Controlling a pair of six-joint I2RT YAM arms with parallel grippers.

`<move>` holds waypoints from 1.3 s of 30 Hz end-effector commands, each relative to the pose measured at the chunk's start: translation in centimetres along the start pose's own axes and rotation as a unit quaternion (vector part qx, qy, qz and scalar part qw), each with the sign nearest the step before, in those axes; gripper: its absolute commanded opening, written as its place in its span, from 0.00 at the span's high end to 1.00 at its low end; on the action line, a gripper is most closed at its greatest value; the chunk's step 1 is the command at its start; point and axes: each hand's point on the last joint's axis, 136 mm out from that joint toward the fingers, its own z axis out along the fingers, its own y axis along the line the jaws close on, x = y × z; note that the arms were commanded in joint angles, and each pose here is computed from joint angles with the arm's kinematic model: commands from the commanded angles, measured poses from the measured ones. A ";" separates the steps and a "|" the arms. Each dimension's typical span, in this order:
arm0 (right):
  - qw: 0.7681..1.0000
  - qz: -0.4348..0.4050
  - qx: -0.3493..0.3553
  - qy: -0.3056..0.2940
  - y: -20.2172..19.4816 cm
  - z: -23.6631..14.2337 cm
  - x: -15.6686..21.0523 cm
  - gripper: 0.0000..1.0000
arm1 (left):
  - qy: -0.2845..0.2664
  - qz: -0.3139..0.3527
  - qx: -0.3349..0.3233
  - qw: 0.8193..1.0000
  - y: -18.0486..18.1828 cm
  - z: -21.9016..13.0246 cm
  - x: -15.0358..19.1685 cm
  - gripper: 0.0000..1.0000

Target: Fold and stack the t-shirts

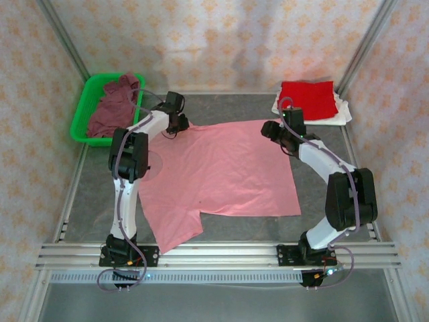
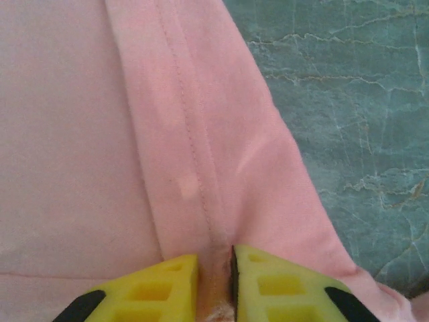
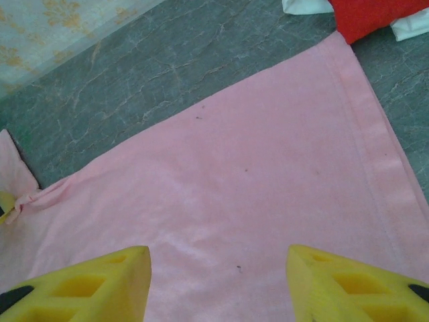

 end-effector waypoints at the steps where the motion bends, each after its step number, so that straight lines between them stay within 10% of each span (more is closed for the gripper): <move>1: 1.000 -0.011 0.002 -0.010 0.0 -1.2 -0.2 0.44 | 0.016 0.008 -0.018 1.000 0.1 1.0 0.7 0.85; 6: 1.000 -0.010 0.004 -0.013 -0.2 -1.6 -0.1 0.44 | 0.016 0.010 -0.025 1.000 0.1 0.6 0.2 0.98; 21: 1.000 -0.009 -0.001 -0.010 0.0 -1.8 0.1 0.43 | -0.010 0.015 -0.039 0.999 0.3 -1.7 -1.0 0.85; 39: 1.000 -0.001 -0.006 -0.002 0.2 -1.2 0.3 0.43 | -0.028 0.024 -0.048 0.998 -0.3 -3.4 -2.0 0.91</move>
